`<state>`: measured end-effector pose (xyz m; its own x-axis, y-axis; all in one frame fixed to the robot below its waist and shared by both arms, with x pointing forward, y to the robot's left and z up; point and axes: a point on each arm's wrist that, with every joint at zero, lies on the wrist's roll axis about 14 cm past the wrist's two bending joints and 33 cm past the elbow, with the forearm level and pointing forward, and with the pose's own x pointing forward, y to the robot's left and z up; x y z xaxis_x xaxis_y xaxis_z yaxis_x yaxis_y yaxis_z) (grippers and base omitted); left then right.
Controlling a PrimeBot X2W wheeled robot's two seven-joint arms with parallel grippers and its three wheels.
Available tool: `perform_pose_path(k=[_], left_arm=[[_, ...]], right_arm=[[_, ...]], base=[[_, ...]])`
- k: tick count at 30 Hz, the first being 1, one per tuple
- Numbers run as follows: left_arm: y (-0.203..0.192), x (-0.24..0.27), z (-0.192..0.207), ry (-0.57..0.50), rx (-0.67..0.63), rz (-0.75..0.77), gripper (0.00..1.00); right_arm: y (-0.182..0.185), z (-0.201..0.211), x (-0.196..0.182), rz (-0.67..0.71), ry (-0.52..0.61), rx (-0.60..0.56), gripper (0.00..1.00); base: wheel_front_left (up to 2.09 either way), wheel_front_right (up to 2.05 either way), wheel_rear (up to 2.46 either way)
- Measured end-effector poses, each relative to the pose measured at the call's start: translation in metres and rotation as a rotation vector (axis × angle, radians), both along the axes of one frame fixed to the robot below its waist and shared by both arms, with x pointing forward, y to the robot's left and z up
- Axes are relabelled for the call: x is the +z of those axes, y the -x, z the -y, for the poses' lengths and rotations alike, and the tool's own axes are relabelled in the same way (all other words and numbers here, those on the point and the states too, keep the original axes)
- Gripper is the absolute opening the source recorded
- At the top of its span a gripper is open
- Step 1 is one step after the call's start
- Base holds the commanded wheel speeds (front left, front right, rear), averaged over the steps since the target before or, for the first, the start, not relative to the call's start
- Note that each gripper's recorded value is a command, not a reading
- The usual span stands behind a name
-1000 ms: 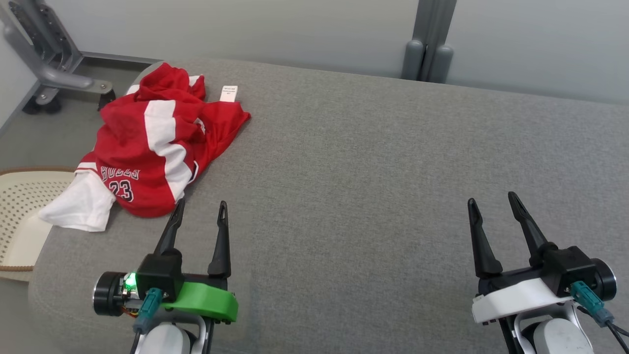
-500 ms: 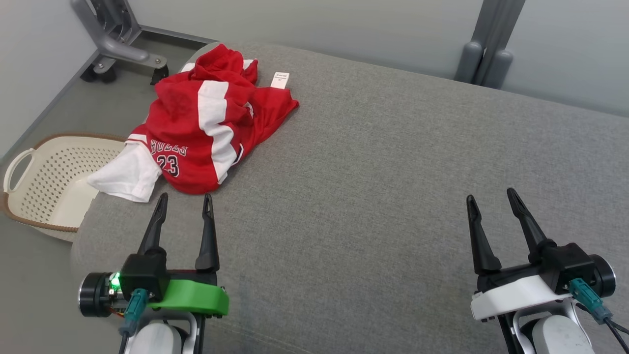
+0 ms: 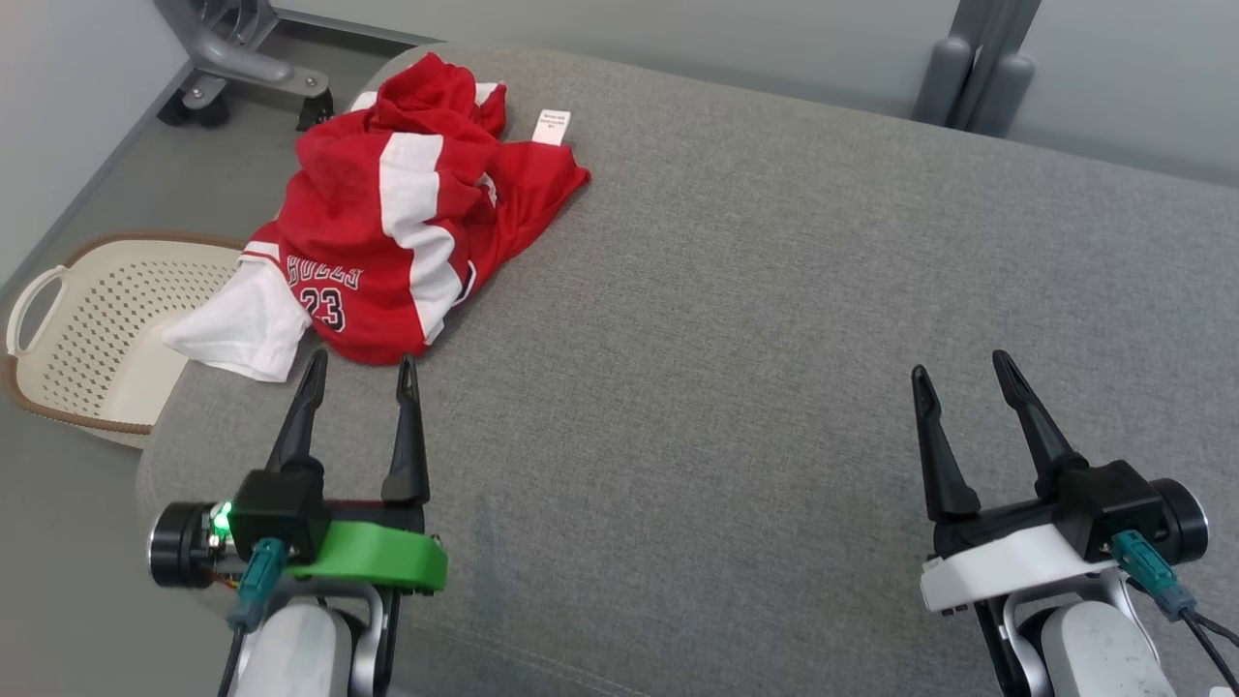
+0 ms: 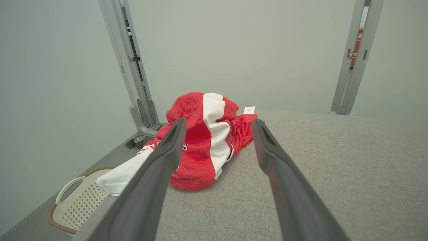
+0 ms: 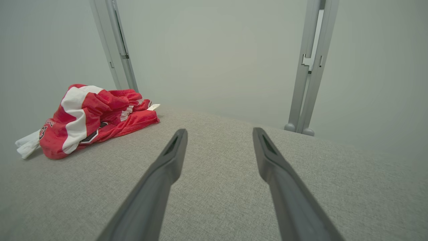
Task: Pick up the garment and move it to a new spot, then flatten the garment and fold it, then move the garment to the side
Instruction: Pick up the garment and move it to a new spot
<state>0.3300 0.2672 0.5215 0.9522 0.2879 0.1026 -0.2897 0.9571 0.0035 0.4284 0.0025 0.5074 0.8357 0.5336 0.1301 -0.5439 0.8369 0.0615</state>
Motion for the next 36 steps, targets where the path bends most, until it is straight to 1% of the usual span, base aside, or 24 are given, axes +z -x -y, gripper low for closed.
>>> perform_pose_path(k=[5,8,13,16,17,21,24,29,33,36], left_arm=[[-0.038,0.02,0.002,-0.056,-0.067,0.04,1.0],[-0.068,0.032,-0.002,-0.105,-0.104,0.055,1.0],[-0.123,0.04,-0.025,-0.163,-0.109,0.03,1.0],[-0.156,0.03,-0.037,-0.129,-0.098,-0.019,1.0],[-0.166,0.023,-0.043,-0.099,-0.086,-0.05,1.0],[-0.202,0.002,-0.053,0.015,-0.069,-0.182,1.0],[-0.22,-0.011,-0.062,0.044,-0.043,-0.267,1.0],[-0.227,-0.057,-0.071,0.133,0.009,-0.421,1.0],[-0.225,-0.097,-0.07,0.162,0.03,-0.531,1.0],[-0.222,-0.121,-0.069,0.16,0.038,-0.596,1.0]], right_arm=[[-0.011,0.003,-0.01,-0.008,0.016,-0.009,1.0],[-0.02,0.006,-0.017,-0.009,0.033,-0.006,1.0],[-0.032,0.014,-0.038,-0.035,0.065,-0.005,1.0],[-0.032,0.018,-0.056,-0.068,0.091,0.006,1.0],[-0.033,0.018,-0.059,-0.074,0.095,0.008,1.0],[-0.04,0.03,-0.063,-0.079,0.094,-0.026,1.0],[-0.044,0.039,-0.068,-0.089,0.097,-0.049,1.0],[-0.048,0.055,-0.081,-0.116,0.109,-0.088,1.0],[-0.05,0.068,-0.091,-0.141,0.119,-0.122,1.0],[-0.052,0.076,-0.098,-0.155,0.125,-0.14,1.0]], base=[[0.0,0.0,0.0],[0.0,0.0,0.0],[0.0,0.0,0.0],[0.0,0.0,0.0],[0.0,0.0,0.0],[0.0,0.0,0.0],[0.0,0.0,0.0],[0.0,0.0,0.0],[0.0,0.0,0.0],[0.0,0.0,0.0]])
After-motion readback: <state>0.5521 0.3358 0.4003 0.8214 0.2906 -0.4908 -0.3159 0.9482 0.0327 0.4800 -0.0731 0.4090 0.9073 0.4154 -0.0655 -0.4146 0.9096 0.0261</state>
